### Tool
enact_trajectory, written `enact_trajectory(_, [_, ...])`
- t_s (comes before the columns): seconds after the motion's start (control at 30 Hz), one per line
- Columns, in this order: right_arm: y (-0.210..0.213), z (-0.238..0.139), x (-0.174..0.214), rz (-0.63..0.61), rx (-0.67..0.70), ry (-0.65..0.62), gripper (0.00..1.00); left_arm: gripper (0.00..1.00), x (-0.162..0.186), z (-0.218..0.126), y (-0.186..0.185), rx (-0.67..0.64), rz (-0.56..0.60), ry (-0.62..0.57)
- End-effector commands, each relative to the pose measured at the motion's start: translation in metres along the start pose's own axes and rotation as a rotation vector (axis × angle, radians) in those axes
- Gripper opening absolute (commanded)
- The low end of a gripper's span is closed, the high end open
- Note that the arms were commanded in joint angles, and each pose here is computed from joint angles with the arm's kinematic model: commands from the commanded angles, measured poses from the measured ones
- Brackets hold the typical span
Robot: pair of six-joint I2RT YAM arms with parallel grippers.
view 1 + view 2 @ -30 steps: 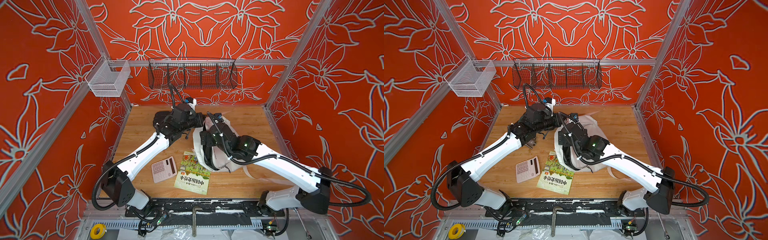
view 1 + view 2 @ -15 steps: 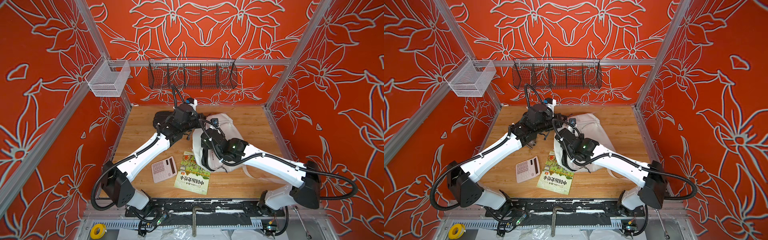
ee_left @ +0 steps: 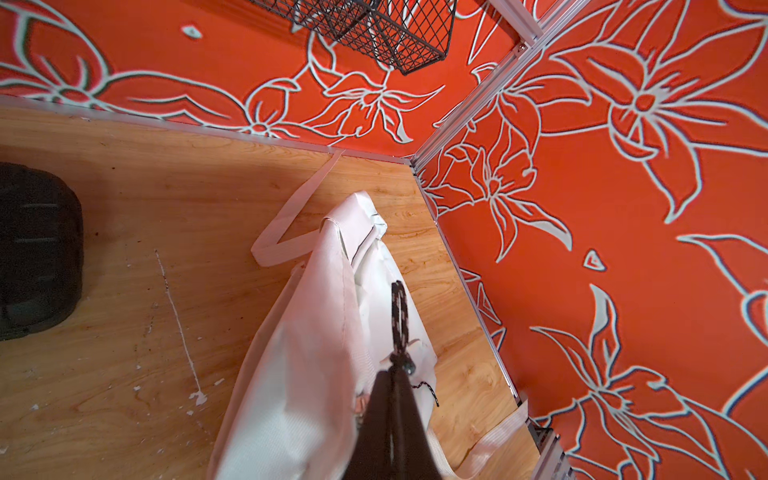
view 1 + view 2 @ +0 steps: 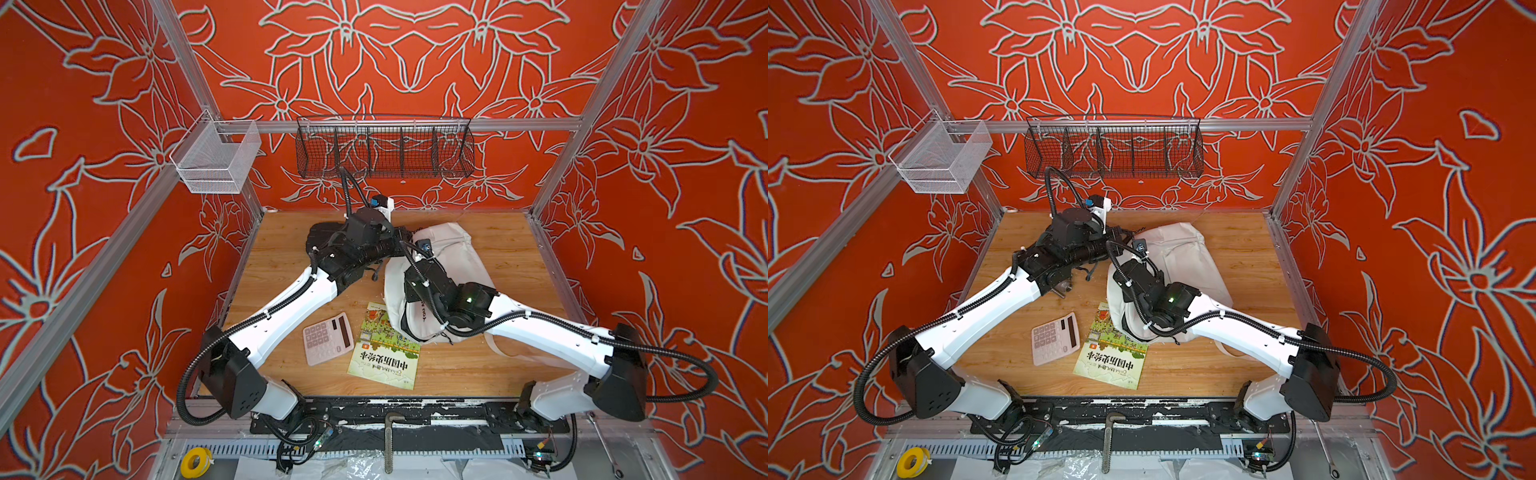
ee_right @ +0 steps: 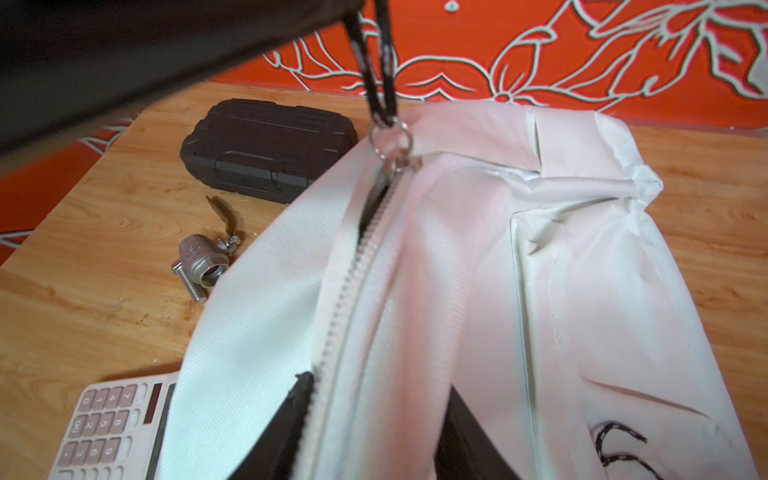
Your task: Pack the student bag
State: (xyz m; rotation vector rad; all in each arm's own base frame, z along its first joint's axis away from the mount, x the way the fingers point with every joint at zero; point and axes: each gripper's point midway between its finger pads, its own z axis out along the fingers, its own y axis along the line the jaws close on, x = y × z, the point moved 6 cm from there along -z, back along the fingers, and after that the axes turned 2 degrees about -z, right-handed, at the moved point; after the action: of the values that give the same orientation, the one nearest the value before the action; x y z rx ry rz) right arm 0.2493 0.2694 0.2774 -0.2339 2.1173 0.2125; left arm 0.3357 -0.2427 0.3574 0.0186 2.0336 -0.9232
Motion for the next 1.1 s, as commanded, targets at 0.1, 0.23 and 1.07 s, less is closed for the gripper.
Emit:
enact_trajectory(0.1, [-0.004,-0.027,-0.005,-0.225,-0.132,-0.108,0.0,0.0,-0.028,-0.019,-0.005,0.031,0.103,-0.093])
enact_trajectory(0.23, [-0.011,-0.048,-0.007,-0.333,-0.204,-0.2,0.0,0.0,-0.028,-0.015,0.012,0.032,0.099,-0.053])
enact_trajectory(1.07, [-0.041,-0.092,0.013,-0.626,-0.332,-0.26,0.0,0.0,-0.03,0.007,0.047,0.12,0.036,0.006])
